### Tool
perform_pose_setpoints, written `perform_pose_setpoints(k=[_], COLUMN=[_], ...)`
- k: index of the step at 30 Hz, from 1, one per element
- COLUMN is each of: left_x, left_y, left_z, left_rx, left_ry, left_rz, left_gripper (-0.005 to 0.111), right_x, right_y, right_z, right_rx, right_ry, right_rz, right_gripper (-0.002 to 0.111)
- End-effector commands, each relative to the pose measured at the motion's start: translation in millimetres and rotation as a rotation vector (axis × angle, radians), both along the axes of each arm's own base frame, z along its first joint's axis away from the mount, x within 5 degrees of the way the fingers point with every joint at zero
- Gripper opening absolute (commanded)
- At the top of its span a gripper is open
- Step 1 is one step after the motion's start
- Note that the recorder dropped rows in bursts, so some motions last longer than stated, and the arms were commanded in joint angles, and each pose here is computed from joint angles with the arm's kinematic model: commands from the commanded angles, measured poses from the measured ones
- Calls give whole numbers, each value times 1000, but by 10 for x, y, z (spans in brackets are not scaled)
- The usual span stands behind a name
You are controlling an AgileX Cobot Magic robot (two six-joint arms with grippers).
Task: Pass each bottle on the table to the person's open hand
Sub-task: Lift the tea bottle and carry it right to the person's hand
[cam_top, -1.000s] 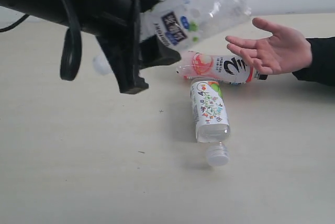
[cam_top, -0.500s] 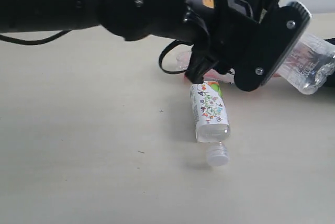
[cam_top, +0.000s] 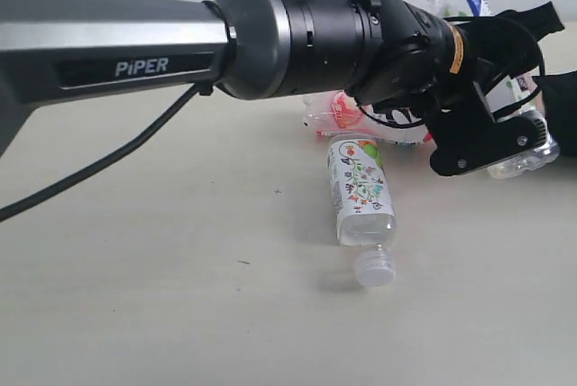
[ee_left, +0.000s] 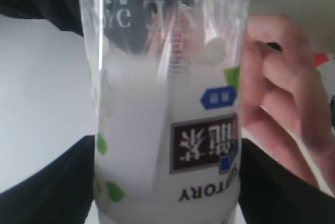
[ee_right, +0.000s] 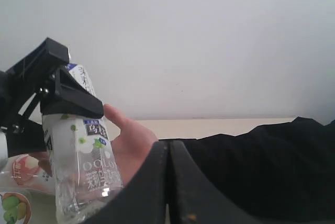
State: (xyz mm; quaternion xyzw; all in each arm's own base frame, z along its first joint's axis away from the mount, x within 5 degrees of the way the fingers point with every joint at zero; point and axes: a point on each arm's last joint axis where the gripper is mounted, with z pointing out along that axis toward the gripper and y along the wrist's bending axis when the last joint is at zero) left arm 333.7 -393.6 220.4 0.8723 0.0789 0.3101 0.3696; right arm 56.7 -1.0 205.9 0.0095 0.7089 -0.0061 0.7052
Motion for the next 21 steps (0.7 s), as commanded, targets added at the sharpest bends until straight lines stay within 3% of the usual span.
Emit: perform_pose_setpoints(k=[1,9,21], left_x=[80,116,120], left_y=[8,-23,-13], left_z=[-85,-227,-301], left_rx=[-26,-74,-47], left_ry=[25,65,84], left_rz=[38,62,75], left_gripper=[0,0,0], right_x=[-2,-2,-2], right_y=[-3,-3,-3], right_z=[-8,-8,-8], right_rx=[-4,-4,-4], right_ry=[-4,-4,-4], right_rz=[-5,-5,-5], right_gripper=[0,0,0])
